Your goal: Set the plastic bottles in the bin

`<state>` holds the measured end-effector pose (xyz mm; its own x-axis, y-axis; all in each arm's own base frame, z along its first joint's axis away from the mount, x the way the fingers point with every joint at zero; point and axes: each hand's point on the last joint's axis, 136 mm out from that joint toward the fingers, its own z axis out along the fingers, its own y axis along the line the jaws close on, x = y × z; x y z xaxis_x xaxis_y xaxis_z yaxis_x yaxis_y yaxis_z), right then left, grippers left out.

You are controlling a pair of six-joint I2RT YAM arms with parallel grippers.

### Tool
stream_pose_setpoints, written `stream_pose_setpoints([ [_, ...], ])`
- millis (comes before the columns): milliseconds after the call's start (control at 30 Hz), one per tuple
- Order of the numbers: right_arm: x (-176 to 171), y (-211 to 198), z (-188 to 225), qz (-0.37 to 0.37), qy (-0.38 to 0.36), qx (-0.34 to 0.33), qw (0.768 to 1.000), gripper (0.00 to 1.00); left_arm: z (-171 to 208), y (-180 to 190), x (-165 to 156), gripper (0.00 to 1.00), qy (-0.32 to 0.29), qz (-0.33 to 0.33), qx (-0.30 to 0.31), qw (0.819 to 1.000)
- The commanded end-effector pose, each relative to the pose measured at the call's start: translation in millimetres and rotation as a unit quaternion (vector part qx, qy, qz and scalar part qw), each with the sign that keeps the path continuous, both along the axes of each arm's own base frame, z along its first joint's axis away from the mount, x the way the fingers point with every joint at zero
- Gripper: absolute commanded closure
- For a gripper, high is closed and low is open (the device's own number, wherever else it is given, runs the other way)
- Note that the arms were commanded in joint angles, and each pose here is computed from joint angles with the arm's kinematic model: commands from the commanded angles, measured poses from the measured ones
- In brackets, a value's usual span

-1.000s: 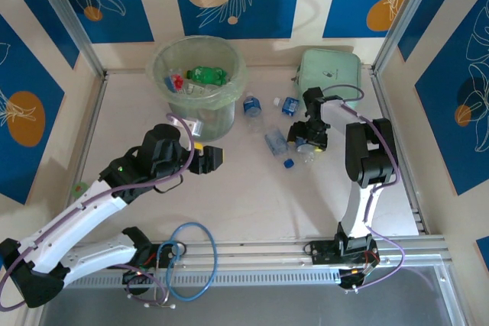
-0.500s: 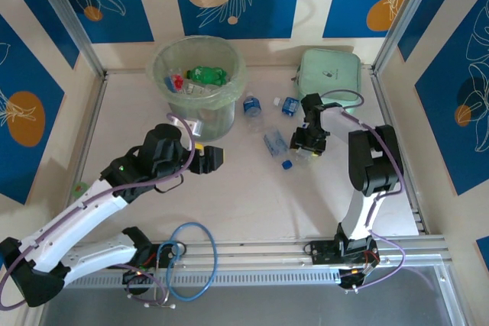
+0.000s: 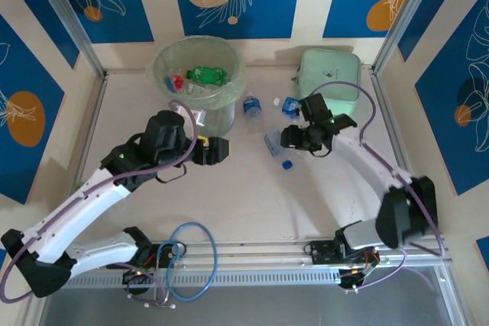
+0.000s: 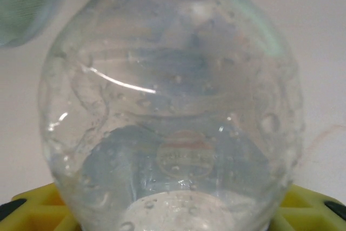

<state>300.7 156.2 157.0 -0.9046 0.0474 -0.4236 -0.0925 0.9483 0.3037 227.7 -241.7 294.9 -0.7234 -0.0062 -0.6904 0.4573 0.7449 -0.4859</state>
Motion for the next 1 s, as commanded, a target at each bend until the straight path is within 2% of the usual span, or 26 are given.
stream_pose_setpoints([
  [0,-32,34,35,0.076,-0.053,0.039,0.995,0.5,17,-11,-3,0.16,0.034,-0.022,-0.043,0.998],
  [200,-84,75,80,0.172,-0.117,0.093,0.974,0.5,33,-30,7,0.18,0.072,-0.042,-0.122,0.989],
  [400,-117,101,97,0.231,-0.132,0.116,0.957,0.5,46,-44,9,0.15,0.081,-0.067,-0.179,0.978],
  [800,-137,140,107,0.287,-0.131,0.152,0.937,0.49,27,-49,10,0.22,0.11,-0.066,-0.172,0.977],
  [967,-137,147,109,0.291,-0.131,0.158,0.934,0.49,21,-49,11,0.31,0.115,-0.064,-0.168,0.977],
])
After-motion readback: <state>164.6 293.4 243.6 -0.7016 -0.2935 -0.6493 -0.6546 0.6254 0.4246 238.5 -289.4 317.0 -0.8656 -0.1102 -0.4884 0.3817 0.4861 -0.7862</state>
